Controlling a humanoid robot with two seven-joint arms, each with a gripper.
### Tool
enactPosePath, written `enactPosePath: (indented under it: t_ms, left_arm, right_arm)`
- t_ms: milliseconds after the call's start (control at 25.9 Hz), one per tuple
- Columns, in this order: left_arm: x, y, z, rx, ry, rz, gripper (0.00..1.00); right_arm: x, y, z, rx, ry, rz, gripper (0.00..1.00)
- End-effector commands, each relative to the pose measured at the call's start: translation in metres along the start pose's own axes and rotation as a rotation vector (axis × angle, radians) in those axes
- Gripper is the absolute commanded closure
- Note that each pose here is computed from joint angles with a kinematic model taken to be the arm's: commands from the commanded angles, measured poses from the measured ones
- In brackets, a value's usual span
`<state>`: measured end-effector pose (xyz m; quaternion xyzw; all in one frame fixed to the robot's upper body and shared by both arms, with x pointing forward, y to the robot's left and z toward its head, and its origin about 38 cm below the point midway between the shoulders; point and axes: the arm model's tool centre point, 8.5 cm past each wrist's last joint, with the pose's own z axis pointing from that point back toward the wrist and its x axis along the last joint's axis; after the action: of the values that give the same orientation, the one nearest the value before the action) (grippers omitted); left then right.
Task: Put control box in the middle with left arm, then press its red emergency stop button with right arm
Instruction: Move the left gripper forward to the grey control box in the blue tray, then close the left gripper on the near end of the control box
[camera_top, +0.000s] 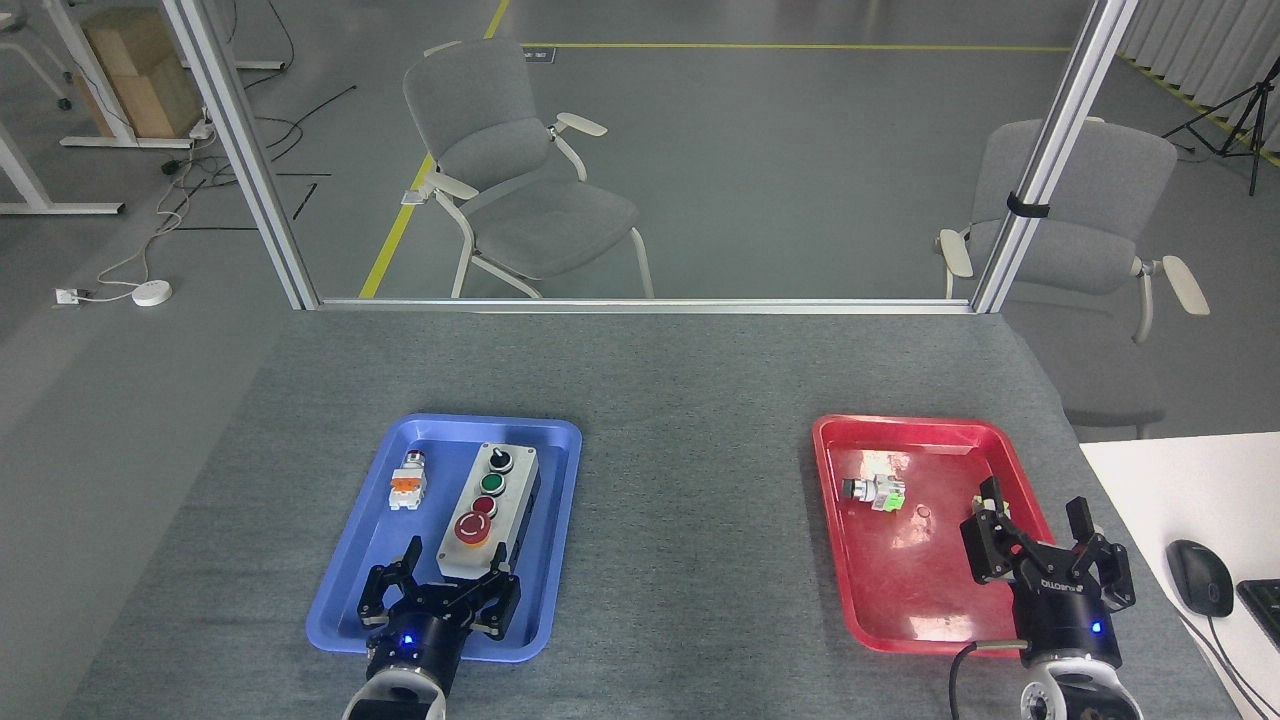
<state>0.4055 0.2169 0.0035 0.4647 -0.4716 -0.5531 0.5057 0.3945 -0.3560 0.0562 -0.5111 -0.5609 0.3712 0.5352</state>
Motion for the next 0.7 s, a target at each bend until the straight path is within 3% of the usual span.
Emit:
enactPosePath:
  t_ms: [0,657]
  left_arm:
    - [0.001,0.000,-0.001,0.000,0.000,0.004,0.01]
    - [0.005,-0.012,-0.015,-0.056,0.001,0.008,0.01]
  right_arm:
    - [0.001,0.000,0.000,-0.002,-0.001,-0.003,0.00]
    - [0.004,-0.003,-0.004,-0.015,0.000,-0.010,0.00]
